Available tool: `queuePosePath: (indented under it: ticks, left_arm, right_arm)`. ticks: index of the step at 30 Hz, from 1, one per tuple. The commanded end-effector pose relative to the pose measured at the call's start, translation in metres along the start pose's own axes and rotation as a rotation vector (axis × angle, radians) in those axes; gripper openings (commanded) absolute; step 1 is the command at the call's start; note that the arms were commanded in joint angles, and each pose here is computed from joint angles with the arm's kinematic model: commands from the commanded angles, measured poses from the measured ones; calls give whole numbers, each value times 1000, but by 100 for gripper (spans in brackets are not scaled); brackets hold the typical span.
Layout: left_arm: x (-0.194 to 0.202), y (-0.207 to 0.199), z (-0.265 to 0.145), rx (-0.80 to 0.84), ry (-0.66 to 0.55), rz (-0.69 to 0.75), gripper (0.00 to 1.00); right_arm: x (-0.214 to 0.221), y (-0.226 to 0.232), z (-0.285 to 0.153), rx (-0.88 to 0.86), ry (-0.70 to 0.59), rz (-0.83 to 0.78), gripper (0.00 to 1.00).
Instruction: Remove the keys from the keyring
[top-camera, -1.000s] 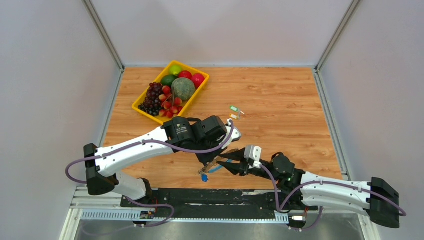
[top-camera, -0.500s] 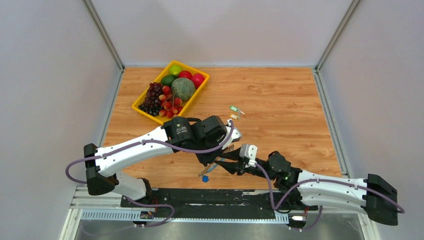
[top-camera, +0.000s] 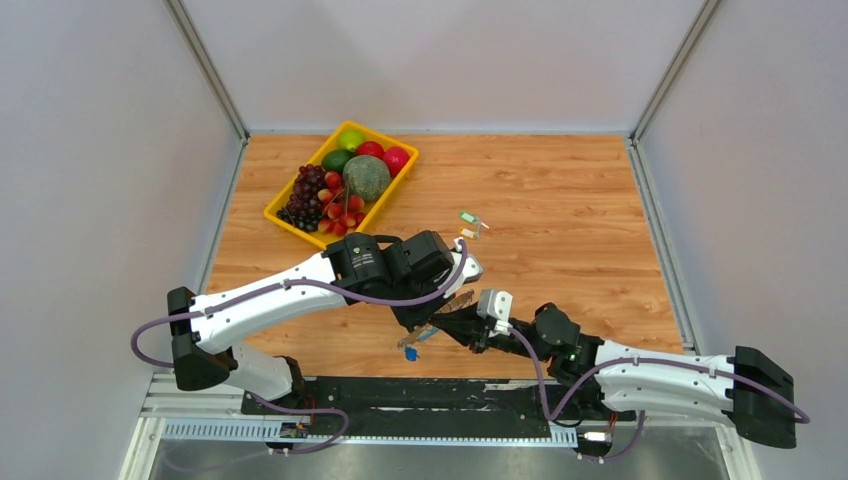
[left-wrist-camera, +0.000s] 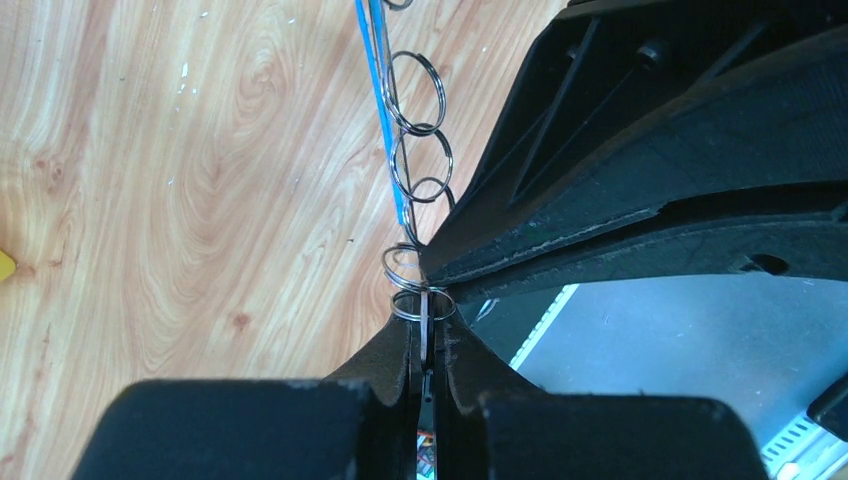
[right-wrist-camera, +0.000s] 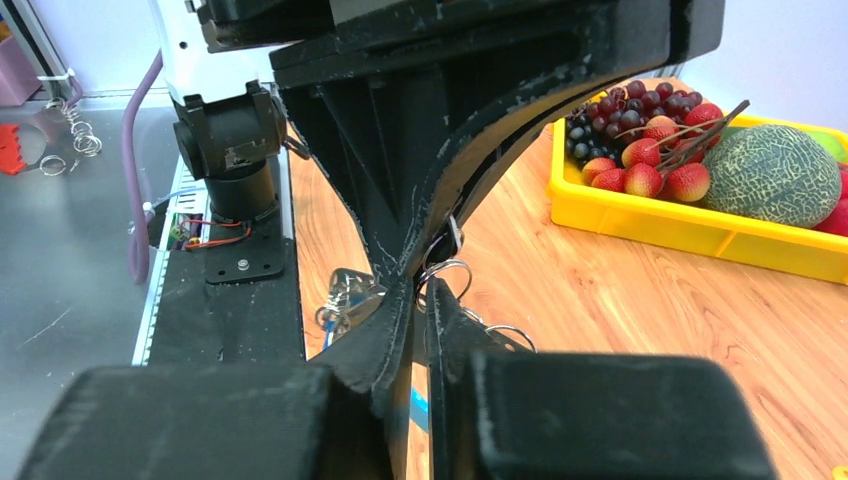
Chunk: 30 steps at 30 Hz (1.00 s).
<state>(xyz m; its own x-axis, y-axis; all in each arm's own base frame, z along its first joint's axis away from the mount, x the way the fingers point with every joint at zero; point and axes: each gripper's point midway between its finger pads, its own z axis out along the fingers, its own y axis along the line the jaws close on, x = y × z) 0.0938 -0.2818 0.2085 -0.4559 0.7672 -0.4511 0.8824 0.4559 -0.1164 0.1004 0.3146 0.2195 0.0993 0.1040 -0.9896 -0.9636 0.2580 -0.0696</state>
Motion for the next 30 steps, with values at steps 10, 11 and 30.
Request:
queuePosePath:
  ticks: [10, 11, 30]
  left_arm:
    - [-21, -1, -19, 32, -130, -49, 0]
    - [-20, -1, -19, 36, -128, -51, 0]
    - [-13, -3, 5, 377, -46, -116, 0]
  right_arm:
    - [-28, -4, -12, 28, -70, -10, 0]
    - [-30, -3, -13, 23, -78, -12, 0]
    - [-36, 51, -9, -286, -18, -175, 0]
